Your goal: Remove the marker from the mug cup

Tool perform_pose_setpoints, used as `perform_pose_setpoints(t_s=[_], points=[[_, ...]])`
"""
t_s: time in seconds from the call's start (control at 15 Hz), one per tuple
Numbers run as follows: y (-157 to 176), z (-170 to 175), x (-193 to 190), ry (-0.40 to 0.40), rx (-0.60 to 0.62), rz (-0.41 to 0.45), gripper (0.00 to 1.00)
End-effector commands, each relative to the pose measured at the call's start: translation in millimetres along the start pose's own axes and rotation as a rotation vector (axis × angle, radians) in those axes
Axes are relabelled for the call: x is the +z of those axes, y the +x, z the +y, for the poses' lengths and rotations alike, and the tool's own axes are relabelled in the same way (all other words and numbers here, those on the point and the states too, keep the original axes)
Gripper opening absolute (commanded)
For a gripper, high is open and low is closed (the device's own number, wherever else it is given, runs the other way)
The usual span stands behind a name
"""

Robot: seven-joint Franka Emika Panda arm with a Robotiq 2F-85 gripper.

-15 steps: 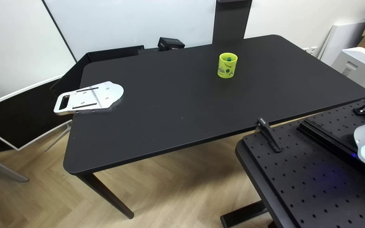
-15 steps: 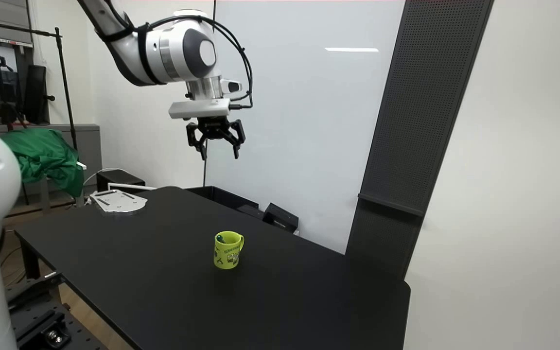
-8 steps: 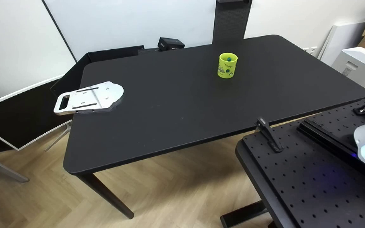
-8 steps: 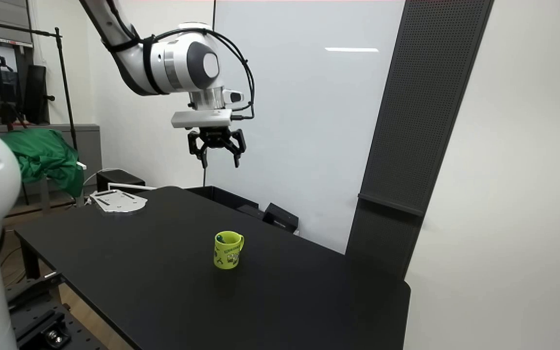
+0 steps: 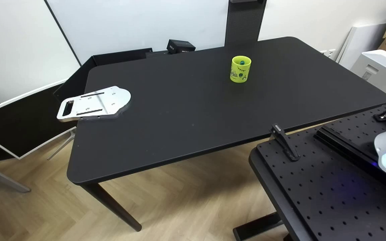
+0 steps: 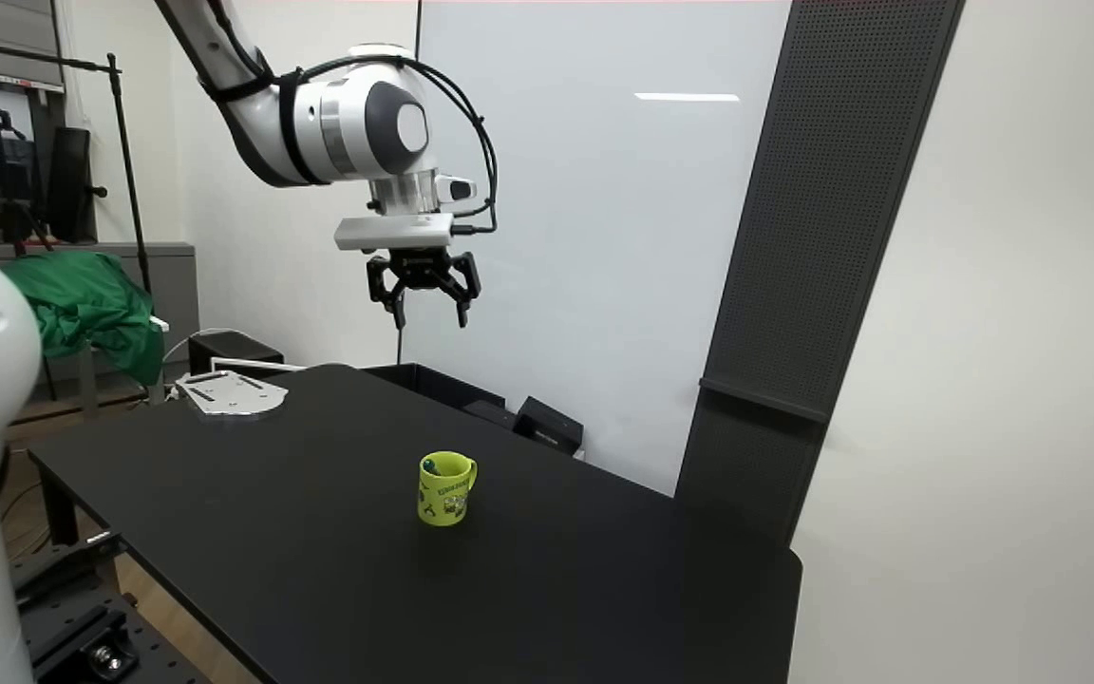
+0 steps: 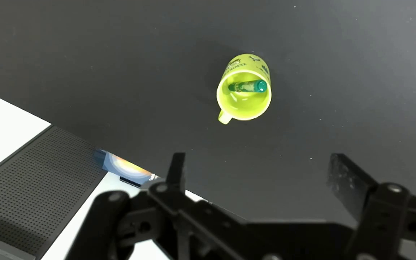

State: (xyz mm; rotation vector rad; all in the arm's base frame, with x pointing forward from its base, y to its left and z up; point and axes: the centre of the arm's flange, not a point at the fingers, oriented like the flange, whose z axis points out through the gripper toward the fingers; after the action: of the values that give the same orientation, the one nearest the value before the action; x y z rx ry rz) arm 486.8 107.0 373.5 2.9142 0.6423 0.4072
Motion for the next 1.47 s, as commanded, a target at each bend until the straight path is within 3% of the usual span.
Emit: perform_pose_setpoints(t_s=[0.0,0.53,1.27,1.4], points=[[3,-6,17,0.004,-0.019,0.003,1.0],[5,-31,74,0.027,-0.082,0.031,1.0],[-11,-32,157,0.042,-0.165,0.02,1.0],[-19,-30,147,0.051,-0.171,0.008,1.0]])
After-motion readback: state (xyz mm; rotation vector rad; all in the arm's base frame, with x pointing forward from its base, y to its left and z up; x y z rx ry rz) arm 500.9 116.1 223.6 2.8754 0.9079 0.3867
